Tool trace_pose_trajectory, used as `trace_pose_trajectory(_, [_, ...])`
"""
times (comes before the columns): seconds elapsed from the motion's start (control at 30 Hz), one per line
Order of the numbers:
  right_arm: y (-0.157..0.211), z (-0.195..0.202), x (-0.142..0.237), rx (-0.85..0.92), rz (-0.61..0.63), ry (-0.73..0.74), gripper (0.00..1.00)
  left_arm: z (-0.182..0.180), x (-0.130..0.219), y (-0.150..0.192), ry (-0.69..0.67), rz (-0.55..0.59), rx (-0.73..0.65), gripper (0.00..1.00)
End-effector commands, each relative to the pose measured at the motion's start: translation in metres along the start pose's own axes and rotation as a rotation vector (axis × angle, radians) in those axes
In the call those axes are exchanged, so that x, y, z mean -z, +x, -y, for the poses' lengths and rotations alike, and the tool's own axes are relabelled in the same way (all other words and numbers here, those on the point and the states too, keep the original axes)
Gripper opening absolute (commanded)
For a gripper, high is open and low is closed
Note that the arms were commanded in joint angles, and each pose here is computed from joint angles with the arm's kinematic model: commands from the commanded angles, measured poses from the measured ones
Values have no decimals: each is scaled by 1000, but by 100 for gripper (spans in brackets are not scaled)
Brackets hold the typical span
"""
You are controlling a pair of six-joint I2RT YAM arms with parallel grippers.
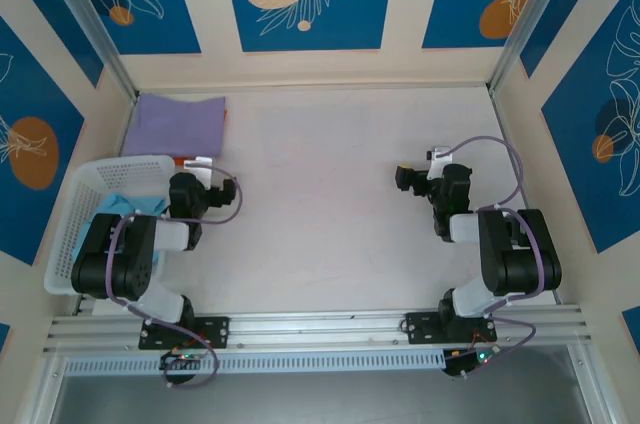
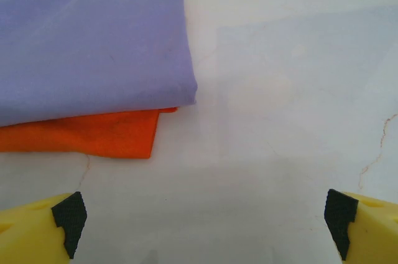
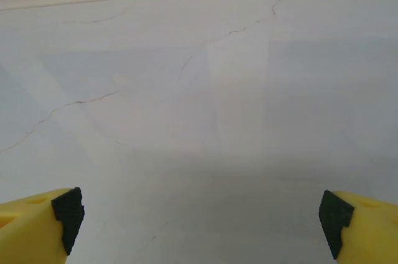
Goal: Fold and stack the t-shirts
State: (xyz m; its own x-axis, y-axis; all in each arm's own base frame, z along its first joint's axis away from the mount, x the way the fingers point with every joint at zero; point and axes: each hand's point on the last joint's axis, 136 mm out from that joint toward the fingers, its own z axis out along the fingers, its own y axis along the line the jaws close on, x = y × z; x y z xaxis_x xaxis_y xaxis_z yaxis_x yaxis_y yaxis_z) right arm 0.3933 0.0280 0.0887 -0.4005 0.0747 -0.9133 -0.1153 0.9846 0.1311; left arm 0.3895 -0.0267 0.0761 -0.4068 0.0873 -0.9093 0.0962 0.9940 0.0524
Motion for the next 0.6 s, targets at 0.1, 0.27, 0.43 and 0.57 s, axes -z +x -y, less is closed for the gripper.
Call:
trace_pose_trajectory(0.1, [-6,0,-1,7,21,6,99,-1,-1,-13,14,33,-9,100])
trace_pose_trajectory(0.27, [-5,0,0,4,20,5,99,0,-1,-13,15,33,-10,100])
trace_pose_trajectory(0.43, [-5,0,-1,3,20,1,99,0,-1,-13,14,33,-10,100])
trace_pose_trajectory(0.57, [-6,0,-1,0,20,0,99,0,-1,-12,15,32,-10,100])
